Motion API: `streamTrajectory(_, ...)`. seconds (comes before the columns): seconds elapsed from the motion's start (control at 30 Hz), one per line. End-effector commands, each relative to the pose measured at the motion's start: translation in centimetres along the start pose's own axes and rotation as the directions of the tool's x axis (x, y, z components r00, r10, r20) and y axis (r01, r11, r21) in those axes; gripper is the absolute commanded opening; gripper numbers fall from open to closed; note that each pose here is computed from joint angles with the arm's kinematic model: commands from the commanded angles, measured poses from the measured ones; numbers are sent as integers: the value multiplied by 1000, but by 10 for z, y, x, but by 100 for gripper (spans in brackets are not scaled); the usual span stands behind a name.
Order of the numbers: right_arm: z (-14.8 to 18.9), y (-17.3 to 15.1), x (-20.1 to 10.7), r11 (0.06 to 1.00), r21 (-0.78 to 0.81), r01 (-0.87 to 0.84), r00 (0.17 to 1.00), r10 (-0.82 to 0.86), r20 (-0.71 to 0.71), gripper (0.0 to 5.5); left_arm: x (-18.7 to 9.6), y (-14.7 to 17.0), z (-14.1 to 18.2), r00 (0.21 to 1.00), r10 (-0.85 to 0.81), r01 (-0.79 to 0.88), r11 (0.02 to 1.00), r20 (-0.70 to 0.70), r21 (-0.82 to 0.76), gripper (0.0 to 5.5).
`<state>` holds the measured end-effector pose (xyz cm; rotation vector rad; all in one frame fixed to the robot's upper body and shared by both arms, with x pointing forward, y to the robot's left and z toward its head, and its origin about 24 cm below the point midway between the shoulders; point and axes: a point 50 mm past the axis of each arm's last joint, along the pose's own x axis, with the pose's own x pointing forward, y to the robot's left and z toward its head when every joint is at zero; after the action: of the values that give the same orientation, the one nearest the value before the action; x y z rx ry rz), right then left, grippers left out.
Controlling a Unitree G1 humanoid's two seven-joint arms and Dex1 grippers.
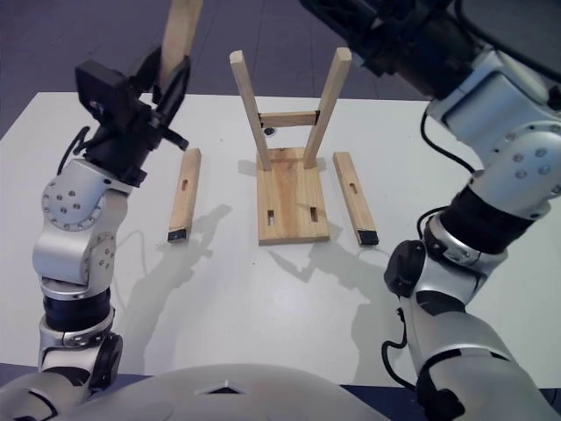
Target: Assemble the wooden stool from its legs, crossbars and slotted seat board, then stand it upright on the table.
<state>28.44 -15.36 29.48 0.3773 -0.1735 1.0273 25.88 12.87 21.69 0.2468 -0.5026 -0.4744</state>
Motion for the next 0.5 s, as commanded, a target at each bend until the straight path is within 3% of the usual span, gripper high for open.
streamTrajectory(0.03, -14, -2, 21, 998, 57, -11, 1000, 11, -12, 540, 7, -20, 8, 994, -99, 98, 995, 40, 28, 130)
streamTrajectory(0.23, -29, -14, 30, 990, 135, 31, 1000, -31, -4, 443, 13, -33, 5, 988, -143, 142, 990, 50, 22, 130)
streamTrajectory(0.5, -39, -5, 30, 982, 186, -10, 999, 16, -30, 303, 13, -32, -1, 990, -139, 137, 990, 37, 42, 130)
